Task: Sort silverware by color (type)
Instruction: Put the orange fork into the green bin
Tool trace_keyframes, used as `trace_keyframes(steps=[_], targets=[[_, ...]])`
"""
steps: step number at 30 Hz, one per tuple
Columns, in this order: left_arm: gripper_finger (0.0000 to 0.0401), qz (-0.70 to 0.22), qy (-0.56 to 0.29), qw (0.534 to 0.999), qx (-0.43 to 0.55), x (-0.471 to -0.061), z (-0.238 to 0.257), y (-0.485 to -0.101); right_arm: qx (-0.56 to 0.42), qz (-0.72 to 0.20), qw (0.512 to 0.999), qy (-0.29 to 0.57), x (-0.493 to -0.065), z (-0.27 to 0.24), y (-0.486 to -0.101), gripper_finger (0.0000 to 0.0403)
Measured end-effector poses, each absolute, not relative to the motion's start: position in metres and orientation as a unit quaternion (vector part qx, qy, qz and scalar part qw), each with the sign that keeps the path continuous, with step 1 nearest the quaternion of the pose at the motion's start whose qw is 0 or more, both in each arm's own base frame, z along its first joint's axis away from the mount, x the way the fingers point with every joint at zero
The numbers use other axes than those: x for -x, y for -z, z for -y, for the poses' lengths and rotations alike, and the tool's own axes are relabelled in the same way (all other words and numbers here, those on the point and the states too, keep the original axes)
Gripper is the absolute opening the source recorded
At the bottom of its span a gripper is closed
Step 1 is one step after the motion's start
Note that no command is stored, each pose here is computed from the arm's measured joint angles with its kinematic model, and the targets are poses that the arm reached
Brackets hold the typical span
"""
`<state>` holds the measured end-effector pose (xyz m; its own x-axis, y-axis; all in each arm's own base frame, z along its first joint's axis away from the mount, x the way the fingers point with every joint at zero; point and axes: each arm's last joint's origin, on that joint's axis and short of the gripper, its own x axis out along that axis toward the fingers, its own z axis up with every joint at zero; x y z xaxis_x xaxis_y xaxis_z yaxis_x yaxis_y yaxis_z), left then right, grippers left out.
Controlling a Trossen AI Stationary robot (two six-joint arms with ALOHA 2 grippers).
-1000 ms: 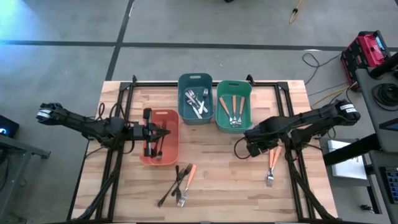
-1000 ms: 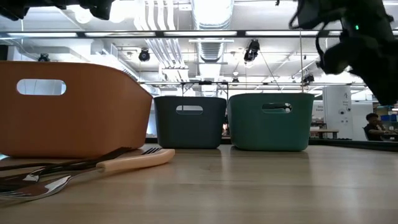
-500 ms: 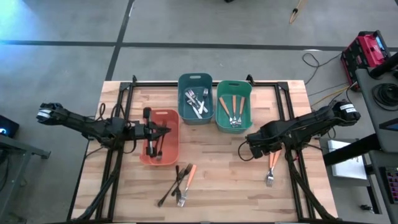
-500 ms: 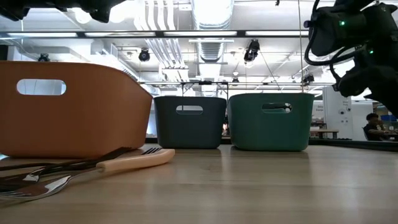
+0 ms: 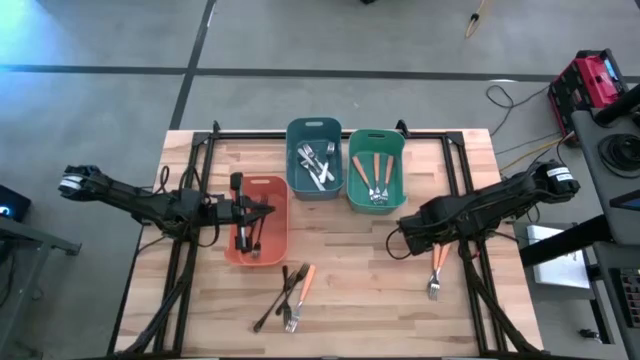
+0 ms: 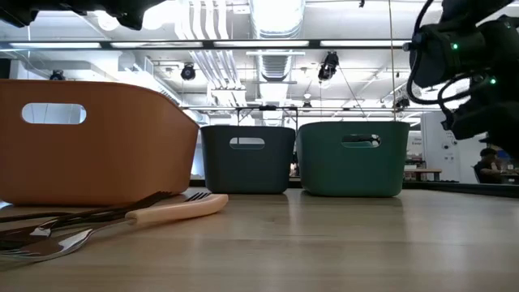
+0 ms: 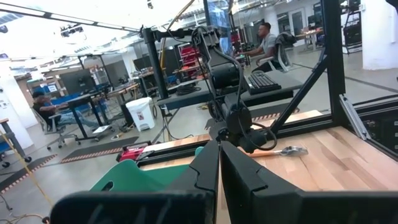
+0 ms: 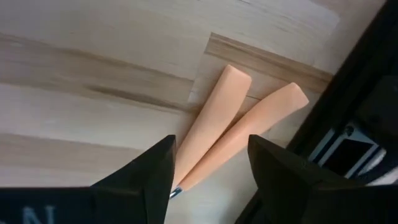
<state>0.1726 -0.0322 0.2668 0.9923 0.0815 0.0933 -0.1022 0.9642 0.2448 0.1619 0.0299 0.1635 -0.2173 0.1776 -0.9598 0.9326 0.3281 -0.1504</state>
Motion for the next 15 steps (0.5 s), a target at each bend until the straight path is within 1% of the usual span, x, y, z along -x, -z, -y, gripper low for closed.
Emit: trace_keyframes(steps=[10, 15], targets=[[0.0, 0.041, -0.047, 0.99, -0.126, -0.173, 0.032, -0.267, -0.425, -0.659, 0.474, 0.4, -0.155, -0.029, -0.143, 0.0194], [0.0, 0.042, -0.047, 0.99, -0.125, -0.173, 0.032, -0.267, -0.437, -0.65, 0.487, 0.388, -0.155, -0.029, -0.135, 0.0194]])
